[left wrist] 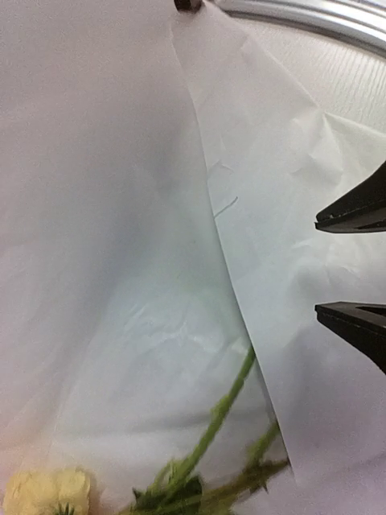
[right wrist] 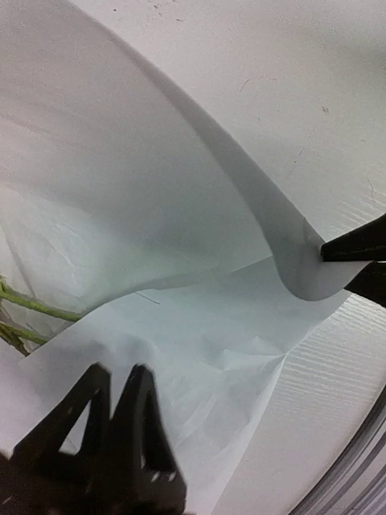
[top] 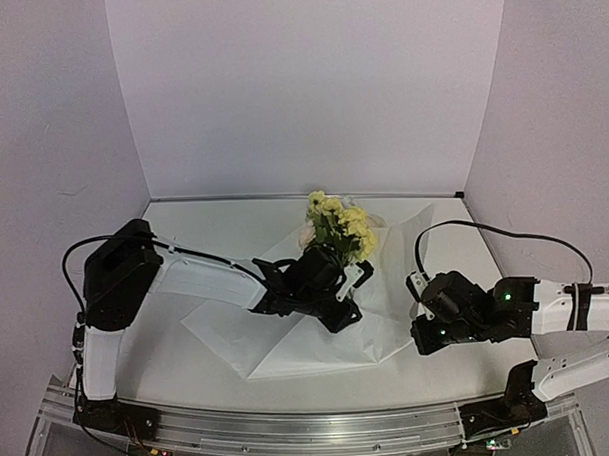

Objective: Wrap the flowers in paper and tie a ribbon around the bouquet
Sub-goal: Fold the right corner of the flattened wrapping paper at the center of the board.

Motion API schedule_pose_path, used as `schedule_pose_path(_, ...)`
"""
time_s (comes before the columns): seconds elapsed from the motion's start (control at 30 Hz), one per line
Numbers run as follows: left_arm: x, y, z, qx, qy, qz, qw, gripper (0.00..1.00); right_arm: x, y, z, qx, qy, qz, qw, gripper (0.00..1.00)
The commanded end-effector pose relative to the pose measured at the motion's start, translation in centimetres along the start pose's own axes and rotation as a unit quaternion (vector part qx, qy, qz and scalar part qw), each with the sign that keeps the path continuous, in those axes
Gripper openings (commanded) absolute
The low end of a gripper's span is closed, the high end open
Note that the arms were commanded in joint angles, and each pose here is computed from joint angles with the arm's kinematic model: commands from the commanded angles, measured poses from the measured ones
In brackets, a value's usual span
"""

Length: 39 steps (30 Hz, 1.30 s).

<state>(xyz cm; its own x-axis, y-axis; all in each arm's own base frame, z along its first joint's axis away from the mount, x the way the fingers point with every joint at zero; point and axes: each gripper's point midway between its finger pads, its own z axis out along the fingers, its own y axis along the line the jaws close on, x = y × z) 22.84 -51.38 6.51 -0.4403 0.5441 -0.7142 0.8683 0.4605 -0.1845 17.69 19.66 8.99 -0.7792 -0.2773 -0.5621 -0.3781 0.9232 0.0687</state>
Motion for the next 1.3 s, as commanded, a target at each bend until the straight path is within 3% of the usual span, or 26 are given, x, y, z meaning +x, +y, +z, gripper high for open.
schedule_pose_path(0.0, -3.9, 0.2, -6.5, 0.028, -0.067, -0.069, 0.995, 0.28, -0.6, -0.2, -0.7, 0.015, 0.005, -0.030, 0.999, 0.00)
schedule_pose_path(0.13, 0.6, -0.8, -9.6, 0.062, -0.024, -0.092, 0.994, 0.26, -0.4, -0.7, -0.8, 0.031, 0.009, -0.035, 0.999, 0.00)
schedule_pose_path(0.3, 8.2, -1.5, -11.3, 0.084, 0.063, -0.128, 0.986, 0.24, -0.4, -1.9, -1.0, 0.061, 0.008, -0.036, 0.997, 0.00)
schedule_pose_path(0.43, 11.8, -1.1, -11.8, 0.073, 0.103, -0.150, 0.981, 0.26, -0.3, -2.4, -1.0, 0.073, 0.007, -0.037, 0.997, 0.00)
schedule_pose_path(0.97, 13.9, 0.3, -7.7, 0.041, 0.156, -0.144, 0.976, 0.26, -0.9, -0.8, -1.1, 0.046, 0.021, -0.039, 0.998, 0.00)
schedule_pose_path(1.27, 14.4, 0.6, -7.3, 0.034, 0.158, -0.153, 0.975, 0.24, -2.4, 6.6, 0.0, -0.099, 0.056, -0.055, 0.992, 0.00)
